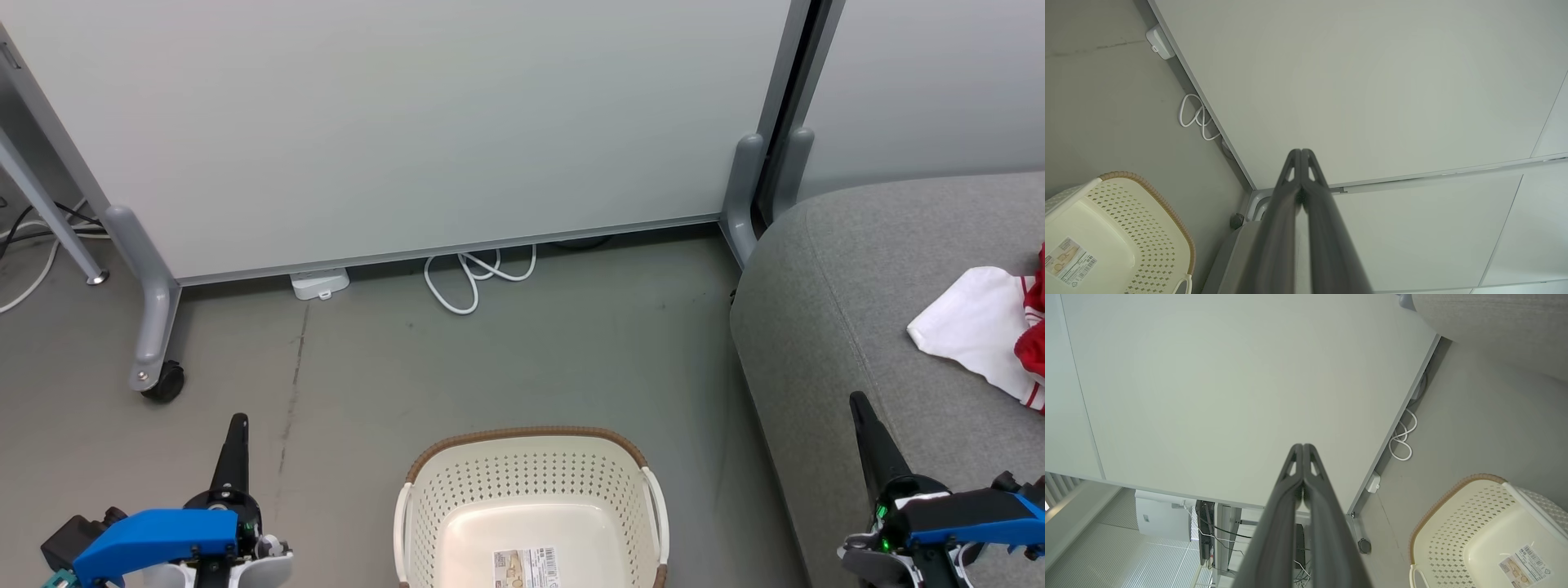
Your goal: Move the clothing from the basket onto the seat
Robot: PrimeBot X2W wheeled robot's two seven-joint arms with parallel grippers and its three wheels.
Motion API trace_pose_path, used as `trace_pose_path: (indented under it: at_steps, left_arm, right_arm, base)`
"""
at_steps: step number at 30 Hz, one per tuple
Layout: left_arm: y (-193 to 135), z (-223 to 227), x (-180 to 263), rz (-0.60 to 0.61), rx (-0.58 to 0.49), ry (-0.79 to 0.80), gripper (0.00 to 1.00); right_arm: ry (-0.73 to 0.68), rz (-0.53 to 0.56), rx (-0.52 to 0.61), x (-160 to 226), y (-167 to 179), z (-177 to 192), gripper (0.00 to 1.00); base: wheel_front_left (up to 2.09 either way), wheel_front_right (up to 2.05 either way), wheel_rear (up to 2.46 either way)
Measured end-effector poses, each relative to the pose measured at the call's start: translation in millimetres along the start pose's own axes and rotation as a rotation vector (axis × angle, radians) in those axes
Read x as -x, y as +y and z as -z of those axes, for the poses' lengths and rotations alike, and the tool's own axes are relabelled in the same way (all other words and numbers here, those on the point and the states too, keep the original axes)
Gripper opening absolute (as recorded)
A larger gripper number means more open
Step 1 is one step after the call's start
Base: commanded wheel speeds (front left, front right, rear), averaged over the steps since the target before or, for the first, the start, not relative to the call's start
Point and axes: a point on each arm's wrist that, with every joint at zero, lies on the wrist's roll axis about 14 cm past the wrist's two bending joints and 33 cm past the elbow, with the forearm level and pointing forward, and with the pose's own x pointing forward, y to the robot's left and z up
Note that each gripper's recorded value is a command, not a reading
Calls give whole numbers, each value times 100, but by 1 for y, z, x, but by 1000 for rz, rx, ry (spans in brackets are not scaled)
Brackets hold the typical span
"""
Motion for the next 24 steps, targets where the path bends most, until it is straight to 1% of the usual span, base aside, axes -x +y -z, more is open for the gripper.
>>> trace_pose_path:
  at_steps: [24]
  left_arm:
    - [-19,-5,-8,64,164,4,0]
  right_arm:
    - [-21,-34,-182,-4,8,-7,0]
  base:
    - [0,0,0]
